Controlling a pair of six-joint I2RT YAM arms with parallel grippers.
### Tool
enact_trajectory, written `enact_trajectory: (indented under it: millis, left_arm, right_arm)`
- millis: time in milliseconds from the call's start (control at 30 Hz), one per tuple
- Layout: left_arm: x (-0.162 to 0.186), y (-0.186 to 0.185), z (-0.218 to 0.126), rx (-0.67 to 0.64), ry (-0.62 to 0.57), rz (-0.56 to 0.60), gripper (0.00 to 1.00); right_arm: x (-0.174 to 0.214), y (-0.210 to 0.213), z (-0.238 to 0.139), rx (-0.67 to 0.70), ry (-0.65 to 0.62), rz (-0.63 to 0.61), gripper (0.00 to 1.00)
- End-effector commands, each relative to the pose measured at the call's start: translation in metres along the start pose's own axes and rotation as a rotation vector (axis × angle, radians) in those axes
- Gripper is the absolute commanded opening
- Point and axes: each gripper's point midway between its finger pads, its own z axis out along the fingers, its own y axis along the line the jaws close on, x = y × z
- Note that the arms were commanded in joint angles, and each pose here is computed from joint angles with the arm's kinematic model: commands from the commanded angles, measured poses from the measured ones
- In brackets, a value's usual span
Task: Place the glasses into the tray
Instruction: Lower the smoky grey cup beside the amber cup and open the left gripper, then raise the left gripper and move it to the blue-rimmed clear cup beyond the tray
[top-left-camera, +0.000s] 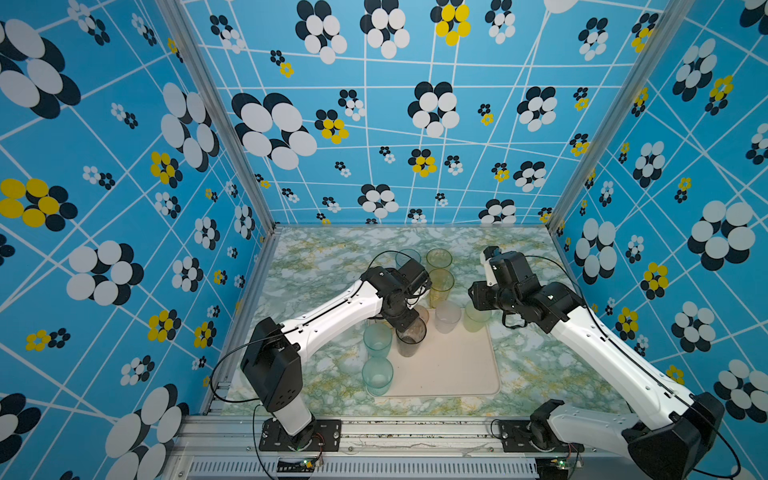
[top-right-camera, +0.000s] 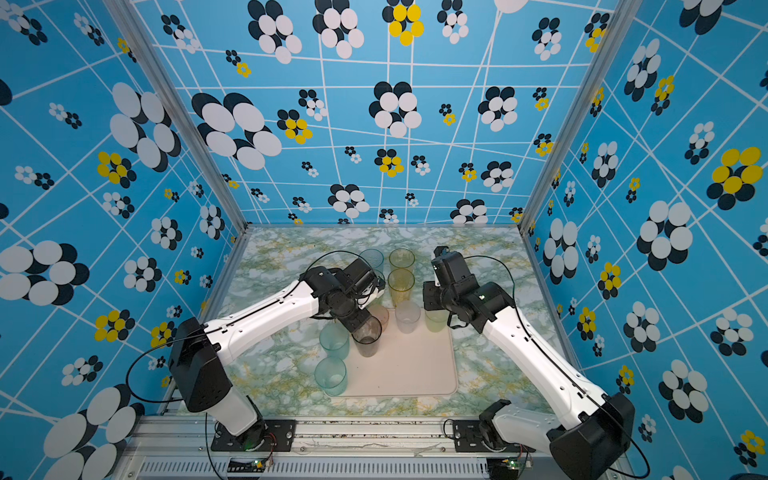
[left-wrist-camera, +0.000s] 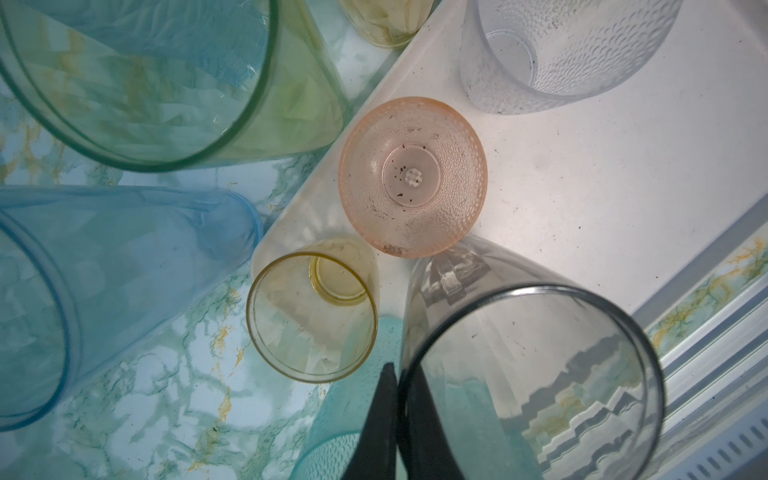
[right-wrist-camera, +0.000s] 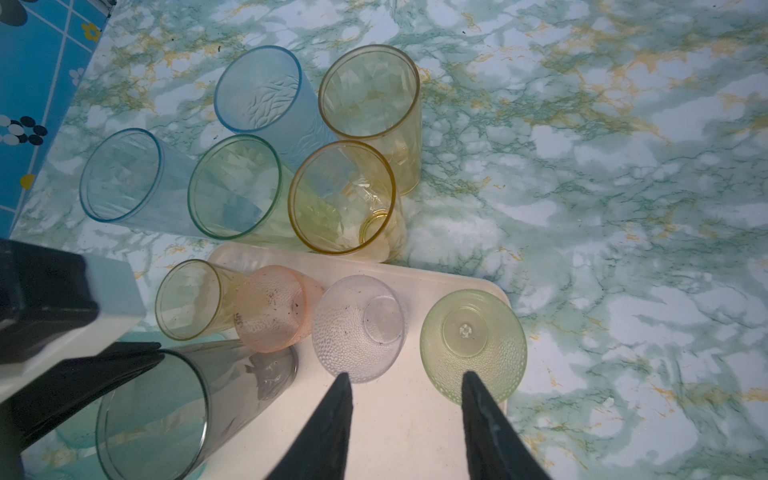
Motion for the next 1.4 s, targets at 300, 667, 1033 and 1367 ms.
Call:
enact_trajectory:
  millis: [300,667,1033,1367]
  left_arm:
    - [0.003,0.003,-0.006,-0.011,-0.008,-0.006,0.13]
    - [0.002,0.006,-0.015,-0.024,-0.028,-0.013,0.22]
    - [-0.001,0.007,-0.029,-0.032,-0.065,-0.020,0.23]
    - [-0.009,0.014,-0.052,-0.038,-0.154,-0.048,0.23]
  right_arm:
    - [-0.002,0.002,-0.003,-0.010,0.003,-0.010,0.46]
    - [-0.003,0.002,-0.004,-0.015,-0.001,-0.006,0.46]
    - [-0.004,0.003,-0.006,-0.019,-0.008,-0.006,0.46]
    - [-0.005,0.003,-0.006,-0.022,-0.011,-0.007,0.47]
